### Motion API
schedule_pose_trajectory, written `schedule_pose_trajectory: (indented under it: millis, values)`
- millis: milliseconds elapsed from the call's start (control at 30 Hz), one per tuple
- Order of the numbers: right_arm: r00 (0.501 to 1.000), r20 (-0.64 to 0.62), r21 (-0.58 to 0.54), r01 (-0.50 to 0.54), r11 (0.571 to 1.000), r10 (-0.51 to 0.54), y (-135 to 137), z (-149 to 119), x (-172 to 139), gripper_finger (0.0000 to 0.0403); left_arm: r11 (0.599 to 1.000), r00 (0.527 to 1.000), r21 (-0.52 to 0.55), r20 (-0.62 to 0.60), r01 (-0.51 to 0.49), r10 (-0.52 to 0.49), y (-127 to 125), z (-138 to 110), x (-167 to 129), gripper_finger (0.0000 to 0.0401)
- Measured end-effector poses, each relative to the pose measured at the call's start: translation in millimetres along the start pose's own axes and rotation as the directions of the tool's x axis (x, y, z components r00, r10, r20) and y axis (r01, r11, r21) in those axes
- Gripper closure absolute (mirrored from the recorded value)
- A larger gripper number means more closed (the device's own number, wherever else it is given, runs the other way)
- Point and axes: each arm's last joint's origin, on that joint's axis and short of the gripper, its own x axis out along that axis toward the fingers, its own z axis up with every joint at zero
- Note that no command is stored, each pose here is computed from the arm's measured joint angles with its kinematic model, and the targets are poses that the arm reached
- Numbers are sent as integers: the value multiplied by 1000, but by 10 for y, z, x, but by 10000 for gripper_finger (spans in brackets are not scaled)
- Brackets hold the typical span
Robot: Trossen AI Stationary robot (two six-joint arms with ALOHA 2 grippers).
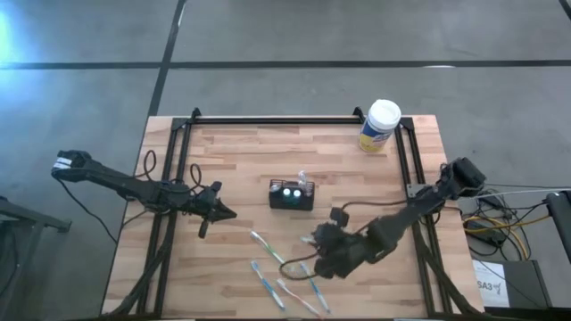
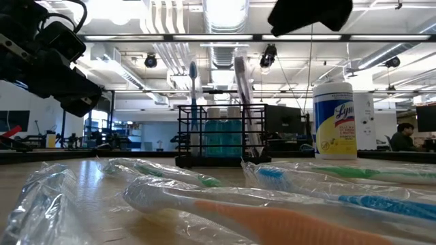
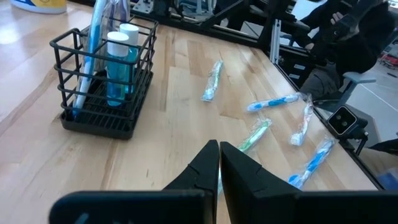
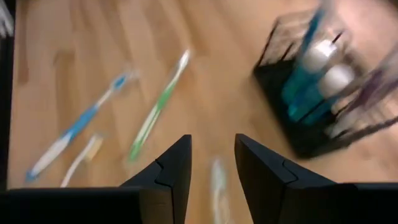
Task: Pick & Place toothbrushing station
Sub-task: Put the right blue toothbrush into the black mesh organizer
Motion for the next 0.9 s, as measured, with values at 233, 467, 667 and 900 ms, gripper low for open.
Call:
schedule_pose_trajectory:
  millis: [233, 467, 667, 900]
  values:
    - [972, -222, 90, -55, 994, 74, 368, -37, 250, 285, 1000, 1000, 27, 6, 2, -2, -2, 5, 0, 382]
    - [909, -400, 215, -29, 976, 115, 554, -287, 612, 288, 999, 1000, 32, 3, 4, -4, -2, 3, 0, 382]
    - [861, -486, 281, -8, 960, 150, 630, -457, 808, 287, 998, 1000, 54, -8, 11, -10, -2, -5, 0, 382]
    - [847, -505, 326, 9, 945, 166, 672, -535, 891, 277, 998, 1000, 56, -9, 11, -11, -2, -6, 0, 382]
